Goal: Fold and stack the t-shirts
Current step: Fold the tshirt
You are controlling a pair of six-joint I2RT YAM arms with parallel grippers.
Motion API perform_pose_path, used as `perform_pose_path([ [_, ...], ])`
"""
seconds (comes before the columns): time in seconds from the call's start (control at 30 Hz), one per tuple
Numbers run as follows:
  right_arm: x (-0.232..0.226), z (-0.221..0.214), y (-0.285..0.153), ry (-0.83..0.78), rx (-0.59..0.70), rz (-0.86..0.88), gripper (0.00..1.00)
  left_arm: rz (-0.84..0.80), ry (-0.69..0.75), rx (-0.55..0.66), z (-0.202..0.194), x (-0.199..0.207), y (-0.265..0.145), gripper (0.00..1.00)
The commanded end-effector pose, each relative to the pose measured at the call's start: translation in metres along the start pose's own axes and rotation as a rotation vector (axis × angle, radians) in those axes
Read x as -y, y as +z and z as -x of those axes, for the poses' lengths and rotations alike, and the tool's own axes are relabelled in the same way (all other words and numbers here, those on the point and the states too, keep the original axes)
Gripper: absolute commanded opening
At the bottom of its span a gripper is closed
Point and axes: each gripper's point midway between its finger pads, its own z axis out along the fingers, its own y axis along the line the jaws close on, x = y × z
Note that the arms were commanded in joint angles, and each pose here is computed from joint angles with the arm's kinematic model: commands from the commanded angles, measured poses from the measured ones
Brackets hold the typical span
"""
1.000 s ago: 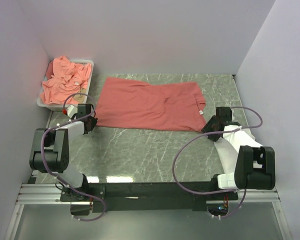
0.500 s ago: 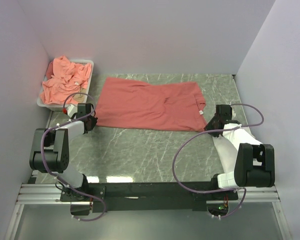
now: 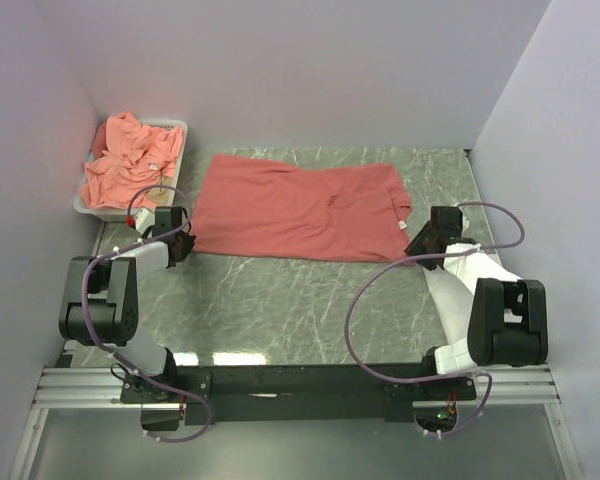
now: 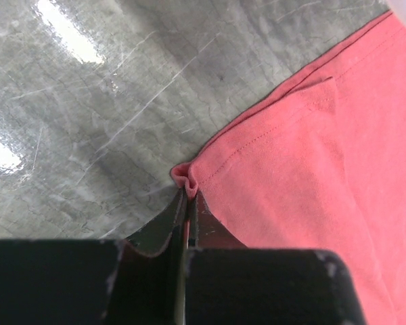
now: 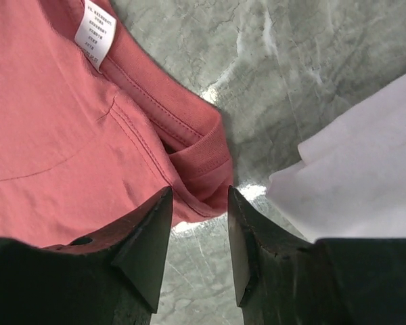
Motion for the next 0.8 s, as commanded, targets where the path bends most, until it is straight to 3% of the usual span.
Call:
perform_pose_path([
  [0.0, -0.016, 0.013, 0.004, -0.020, 0.030, 0.032, 0.46, -0.046, 0.007, 0.008, 0.007, 0.018, -0.001, 0.01],
  [0.13, -0.015, 0.009, 0.012, -0.014, 0.010, 0.009, 0.41, -0.046, 0.008, 0.008, 0.007, 0.018, -0.001, 0.01],
  [0.3, -0.009, 0.015, 0.014, -0.015, 0.000, -0.057, 0.07, -0.045, 0.012, 0.017, 0.009, 0.018, -0.002, 0.01],
  [0.37, -0.004, 0.025, 0.011, -0.024, 0.018, -0.114, 0.00, -0.042, 0.012, 0.020, 0.010, 0.017, -0.002, 0.01],
  [0.67, 0.015, 0.039, 0.000, -0.051, 0.063, -0.238, 0.01, -0.039, 0.013, 0.019, 0.009, 0.016, -0.001, 0.01],
  [0.73, 0.018, 0.034, 0.002, -0.049, 0.049, -0.245, 0.09, -0.040, 0.012, 0.015, 0.008, 0.016, -0.001, 0.01],
  [0.77, 0.018, 0.034, 0.002, -0.046, 0.052, -0.245, 0.23, -0.040, 0.014, 0.015, 0.008, 0.016, -0.001, 0.01],
])
